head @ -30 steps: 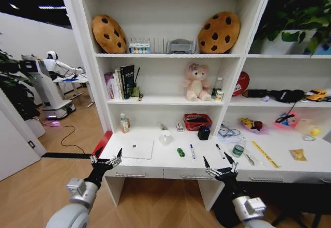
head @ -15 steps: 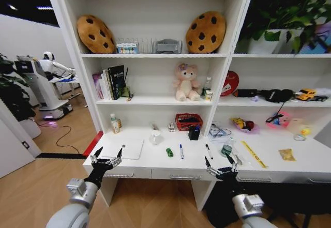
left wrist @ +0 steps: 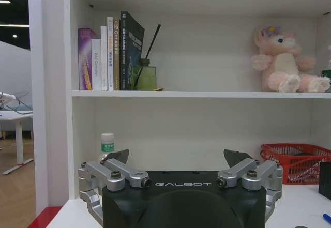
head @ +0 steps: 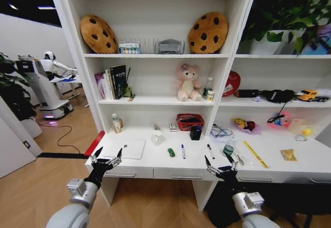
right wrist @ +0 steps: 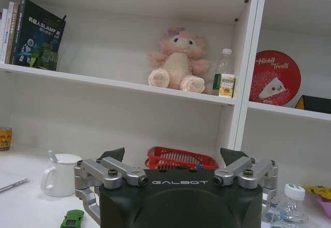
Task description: Organize the objects on the table.
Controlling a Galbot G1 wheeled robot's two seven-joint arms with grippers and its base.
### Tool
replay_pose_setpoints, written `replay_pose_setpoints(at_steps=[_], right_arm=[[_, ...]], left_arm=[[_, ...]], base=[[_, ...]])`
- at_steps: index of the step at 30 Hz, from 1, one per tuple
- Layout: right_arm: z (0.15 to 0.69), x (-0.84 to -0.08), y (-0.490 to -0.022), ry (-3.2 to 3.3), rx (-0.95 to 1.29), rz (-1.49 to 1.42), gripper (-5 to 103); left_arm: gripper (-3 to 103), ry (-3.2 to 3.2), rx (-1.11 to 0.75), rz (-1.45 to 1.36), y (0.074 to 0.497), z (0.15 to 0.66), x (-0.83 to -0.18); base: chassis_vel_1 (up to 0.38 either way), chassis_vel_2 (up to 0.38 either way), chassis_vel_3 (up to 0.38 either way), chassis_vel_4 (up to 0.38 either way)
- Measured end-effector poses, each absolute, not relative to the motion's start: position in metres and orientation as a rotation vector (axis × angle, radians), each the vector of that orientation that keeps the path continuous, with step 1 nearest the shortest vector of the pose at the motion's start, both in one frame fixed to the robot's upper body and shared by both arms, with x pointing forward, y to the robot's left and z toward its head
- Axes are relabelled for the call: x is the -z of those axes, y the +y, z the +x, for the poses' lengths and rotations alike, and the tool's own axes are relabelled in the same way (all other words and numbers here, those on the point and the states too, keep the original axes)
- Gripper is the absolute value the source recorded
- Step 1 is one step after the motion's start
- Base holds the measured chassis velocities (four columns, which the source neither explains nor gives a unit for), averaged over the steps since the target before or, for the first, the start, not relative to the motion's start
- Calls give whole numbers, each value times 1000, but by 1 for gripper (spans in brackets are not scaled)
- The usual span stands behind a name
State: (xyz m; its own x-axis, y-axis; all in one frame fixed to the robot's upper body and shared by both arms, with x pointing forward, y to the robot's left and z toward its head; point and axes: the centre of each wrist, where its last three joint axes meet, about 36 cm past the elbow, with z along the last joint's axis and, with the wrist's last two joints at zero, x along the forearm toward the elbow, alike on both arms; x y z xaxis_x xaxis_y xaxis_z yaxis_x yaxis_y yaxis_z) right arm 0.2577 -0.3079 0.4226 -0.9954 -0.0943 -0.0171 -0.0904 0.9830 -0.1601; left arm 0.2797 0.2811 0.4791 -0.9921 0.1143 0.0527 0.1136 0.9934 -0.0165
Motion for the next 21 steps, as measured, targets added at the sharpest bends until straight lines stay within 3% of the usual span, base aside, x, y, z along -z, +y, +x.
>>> replay_pose_setpoints(at_steps=[14, 21], right_arm=[[262, -425, -308, 3171, 223, -167, 100], [292, -448, -331, 3420, 194, -292, 100]], left_arm=[[100, -3083, -21, -176, 281, 280, -479], [100, -3083, -21, -176, 281, 280, -479]], base=[[-110, 116, 111, -115], [-30, 13, -2, -13]])
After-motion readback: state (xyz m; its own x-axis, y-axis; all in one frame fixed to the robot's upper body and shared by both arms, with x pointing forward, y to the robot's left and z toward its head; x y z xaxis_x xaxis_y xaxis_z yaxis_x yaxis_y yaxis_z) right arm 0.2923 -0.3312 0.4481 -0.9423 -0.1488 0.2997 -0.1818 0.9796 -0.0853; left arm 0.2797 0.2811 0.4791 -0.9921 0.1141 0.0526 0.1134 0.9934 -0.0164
